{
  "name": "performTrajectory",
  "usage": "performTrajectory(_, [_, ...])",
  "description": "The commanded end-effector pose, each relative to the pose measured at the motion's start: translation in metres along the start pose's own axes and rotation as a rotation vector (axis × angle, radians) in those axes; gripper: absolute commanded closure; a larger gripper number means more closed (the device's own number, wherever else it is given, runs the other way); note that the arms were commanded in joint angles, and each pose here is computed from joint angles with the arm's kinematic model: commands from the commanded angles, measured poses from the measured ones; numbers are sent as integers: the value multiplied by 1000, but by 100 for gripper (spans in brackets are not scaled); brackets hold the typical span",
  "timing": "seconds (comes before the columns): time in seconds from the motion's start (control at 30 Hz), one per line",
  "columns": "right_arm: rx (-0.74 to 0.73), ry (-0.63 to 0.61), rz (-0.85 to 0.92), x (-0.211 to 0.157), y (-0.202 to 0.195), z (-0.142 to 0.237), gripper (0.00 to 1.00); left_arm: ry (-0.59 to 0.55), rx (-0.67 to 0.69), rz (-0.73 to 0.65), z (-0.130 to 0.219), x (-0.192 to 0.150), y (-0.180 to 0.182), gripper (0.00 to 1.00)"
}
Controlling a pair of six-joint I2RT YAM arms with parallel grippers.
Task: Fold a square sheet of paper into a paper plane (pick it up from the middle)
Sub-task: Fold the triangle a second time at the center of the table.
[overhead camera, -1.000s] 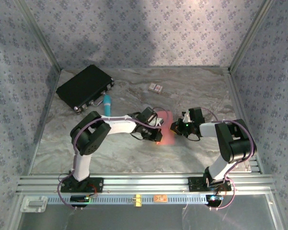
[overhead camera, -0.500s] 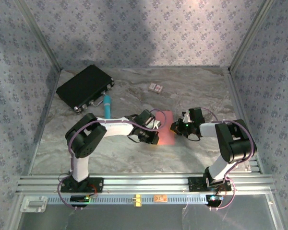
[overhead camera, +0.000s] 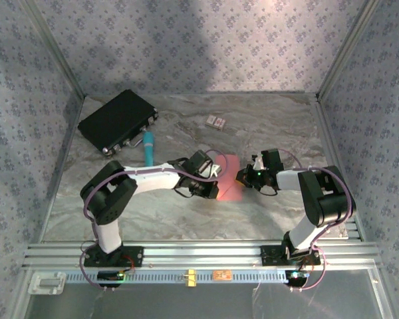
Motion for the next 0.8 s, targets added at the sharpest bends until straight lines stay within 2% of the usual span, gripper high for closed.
performTrajectory(0.0, [-55, 32, -12, -11, -9, 1, 100, 4, -104, -25, 0, 16, -28, 93])
performTrajectory(0.13, [-57, 34, -15, -12, -10, 1, 100, 69, -108, -32, -15, 11, -29, 92])
performTrajectory(0.37, [-56, 35, -14, -12, -10, 1, 100, 115, -8, 36, -35, -3, 6, 93])
performTrajectory(0.77, [-55, 37, -18, -12, -12, 1, 100, 139, 3, 50, -21, -22, 16, 93])
Point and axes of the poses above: each hand's point on the last joint's axis, 136 mm out from that joint toward the fingers, its own z axis back along the fingers, its own y axis along the line the jaws close on, x = y × z, the point moved 4 cm from there along z, back along the fingers, and after that the axes turned 13 degrees about z, right-handed, at the moved point
